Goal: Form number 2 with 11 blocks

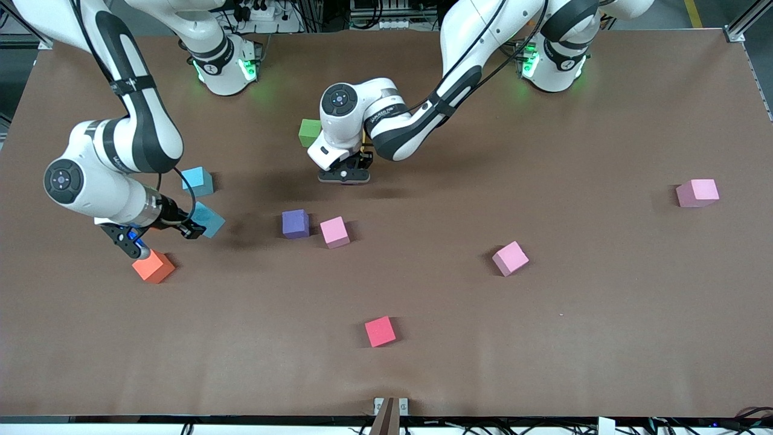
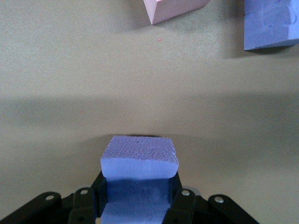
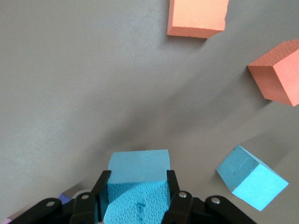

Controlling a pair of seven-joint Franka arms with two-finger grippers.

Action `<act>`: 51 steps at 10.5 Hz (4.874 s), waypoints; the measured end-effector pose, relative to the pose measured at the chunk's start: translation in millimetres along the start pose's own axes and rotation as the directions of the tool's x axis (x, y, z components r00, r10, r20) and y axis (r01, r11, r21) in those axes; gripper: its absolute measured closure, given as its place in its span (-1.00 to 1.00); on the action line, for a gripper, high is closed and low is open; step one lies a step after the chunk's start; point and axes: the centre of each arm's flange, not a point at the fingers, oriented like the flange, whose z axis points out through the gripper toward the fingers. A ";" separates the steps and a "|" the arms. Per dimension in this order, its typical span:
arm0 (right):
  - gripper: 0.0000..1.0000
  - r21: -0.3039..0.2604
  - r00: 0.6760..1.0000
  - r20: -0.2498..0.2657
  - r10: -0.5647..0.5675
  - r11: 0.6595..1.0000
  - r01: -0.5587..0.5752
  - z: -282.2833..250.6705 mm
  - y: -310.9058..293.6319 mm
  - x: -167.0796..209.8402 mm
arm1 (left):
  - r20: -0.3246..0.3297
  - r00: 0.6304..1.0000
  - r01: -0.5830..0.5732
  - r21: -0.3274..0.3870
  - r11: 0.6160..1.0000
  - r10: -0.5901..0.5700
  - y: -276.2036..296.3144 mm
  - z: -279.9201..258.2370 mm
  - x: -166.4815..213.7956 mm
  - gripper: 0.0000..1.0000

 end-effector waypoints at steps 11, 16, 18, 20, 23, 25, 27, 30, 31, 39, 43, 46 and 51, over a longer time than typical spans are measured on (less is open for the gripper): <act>-0.04 0.021 0.995 -0.003 0.096 0.995 -0.096 -14.3 -23.6 -23.1 | -0.002 1.000 0.017 -0.003 1.000 -0.017 0.6 -1.3 0.7 -0.07; -0.04 0.022 0.994 -0.003 0.109 0.994 -0.109 -14.8 -27.6 -26.5 | -0.002 1.000 0.017 -0.003 1.000 -0.017 0.6 -1.3 0.6 -0.07; -0.04 0.022 0.994 -0.003 0.109 0.994 -0.109 -14.7 -27.8 -26.8 | -0.002 1.000 0.017 -0.003 1.000 -0.017 0.6 -1.3 0.7 -0.07; -0.04 0.025 0.994 0.002 0.113 0.993 -0.113 -14.7 -28.1 -27.1 | -0.002 1.000 0.017 -0.003 1.000 -0.017 0.5 -1.2 0.7 -0.07; -0.04 0.034 0.992 0.013 0.122 0.992 -0.123 -14.8 -28.6 -27.6 | -0.001 1.000 0.018 -0.001 1.000 -0.018 0.0 0.3 0.7 -0.07; -0.04 0.036 0.990 0.015 0.141 0.989 -0.142 -15.3 -28.7 -27.7 | 0.001 1.000 0.018 0.001 1.000 -0.018 -0.6 2.2 1.0 -0.07; -0.04 0.037 0.988 0.015 0.152 0.988 -0.153 -15.7 -28.5 -27.6 | 0.001 1.000 0.019 0.002 1.000 -0.019 -0.8 2.6 1.2 -0.07; -0.04 0.039 0.987 0.014 0.157 0.987 -0.158 -17.4 -28.5 -27.8 | 0.001 1.000 0.019 0.002 1.000 -0.019 -0.8 2.7 1.2 -0.07; -0.04 0.038 0.987 0.014 0.158 0.987 -0.158 -17.3 -28.4 -27.9 | 0.001 1.000 0.019 0.002 1.000 -0.019 -0.9 2.9 1.2 -0.07; -0.04 0.029 0.987 0.021 0.158 0.987 -0.159 -14.0 -26.8 -29.1 | 0.013 1.000 0.023 0.020 1.000 -0.024 -5.1 18.3 2.3 -0.07; -0.04 0.029 0.987 0.021 0.159 0.987 -0.160 -14.1 -26.4 -28.7 | 0.010 1.000 0.023 0.012 1.000 -0.023 -4.0 17.7 2.2 -0.07; -0.04 0.029 0.987 0.021 0.160 0.987 -0.161 -14.1 -26.0 -28.3 | 0.004 1.000 0.016 -0.001 1.000 -0.016 -0.3 17.4 -1.1 -0.07; -0.04 0.025 0.987 0.024 0.161 0.987 -0.161 -13.7 -25.5 -28.5 | 0.003 1.000 0.014 0.000 1.000 -0.014 0.3 21.2 -2.6 -0.07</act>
